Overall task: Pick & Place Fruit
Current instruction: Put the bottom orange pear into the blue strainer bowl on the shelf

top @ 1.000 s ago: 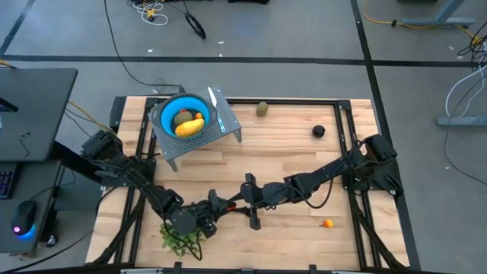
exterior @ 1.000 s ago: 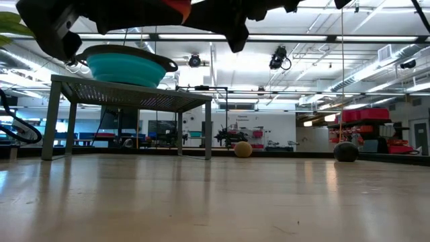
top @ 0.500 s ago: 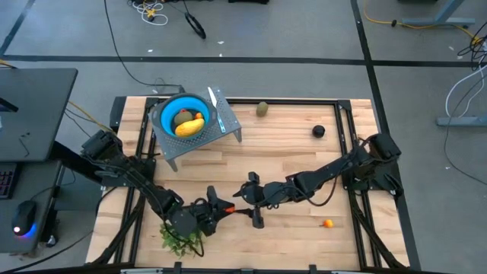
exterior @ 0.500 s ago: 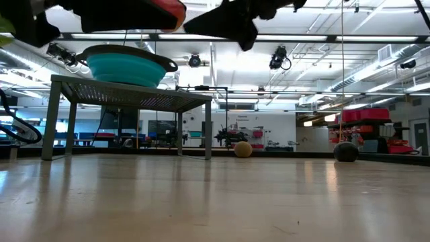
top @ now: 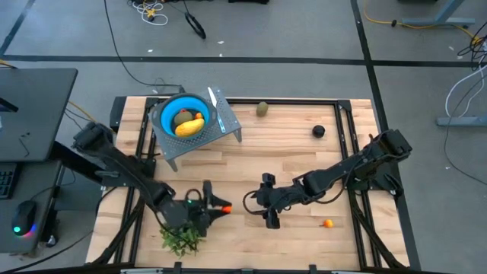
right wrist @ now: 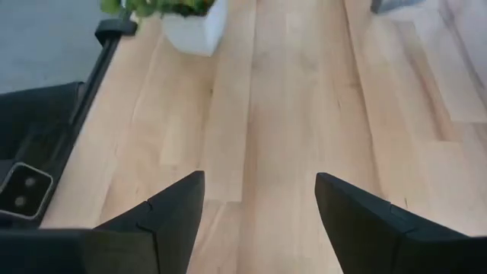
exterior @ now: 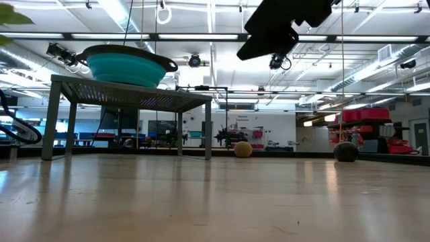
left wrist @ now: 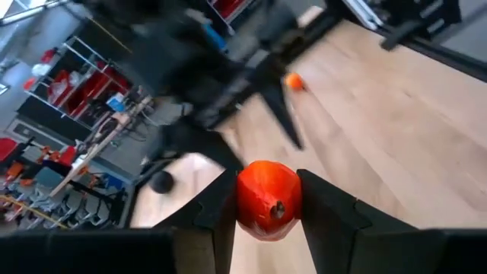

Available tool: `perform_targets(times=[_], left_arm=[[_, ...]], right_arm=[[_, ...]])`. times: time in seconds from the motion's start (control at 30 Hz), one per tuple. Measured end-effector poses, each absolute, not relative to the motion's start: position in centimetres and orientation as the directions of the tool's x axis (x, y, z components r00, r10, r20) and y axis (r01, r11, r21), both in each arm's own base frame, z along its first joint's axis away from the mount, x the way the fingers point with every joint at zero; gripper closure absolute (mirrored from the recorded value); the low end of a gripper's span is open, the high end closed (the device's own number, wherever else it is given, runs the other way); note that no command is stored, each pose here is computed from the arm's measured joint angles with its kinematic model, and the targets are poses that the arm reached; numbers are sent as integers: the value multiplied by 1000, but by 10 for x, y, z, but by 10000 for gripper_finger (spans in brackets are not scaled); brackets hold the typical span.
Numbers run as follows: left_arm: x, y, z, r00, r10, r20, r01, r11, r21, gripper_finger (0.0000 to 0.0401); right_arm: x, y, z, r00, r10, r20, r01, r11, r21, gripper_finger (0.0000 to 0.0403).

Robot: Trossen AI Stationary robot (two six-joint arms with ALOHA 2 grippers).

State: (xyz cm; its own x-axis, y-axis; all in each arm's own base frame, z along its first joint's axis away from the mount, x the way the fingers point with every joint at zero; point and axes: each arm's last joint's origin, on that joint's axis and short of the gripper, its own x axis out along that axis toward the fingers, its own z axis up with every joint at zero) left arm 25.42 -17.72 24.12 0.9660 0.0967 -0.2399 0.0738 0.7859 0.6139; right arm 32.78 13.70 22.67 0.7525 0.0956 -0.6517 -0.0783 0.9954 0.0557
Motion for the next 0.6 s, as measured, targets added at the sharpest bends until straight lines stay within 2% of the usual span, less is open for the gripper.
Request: perform_targets(times=[0.3, 0.5, 0.6], left_arm=[[220, -105, 313, 964, 225, -145, -123, 854, 506, 262], [194, -47, 336, 907, 400, -132, -310, 846, 434, 267], [181, -22, 339, 856, 495, -150, -408, 825, 391, 264]], right_arm=[[328, 137, 224, 771, 112, -627, -97, 994, 58, 142], [331, 138, 219, 854, 148, -498, -131, 989, 69, 142], [332, 136, 218, 883, 114, -456, -99, 993, 57, 142]])
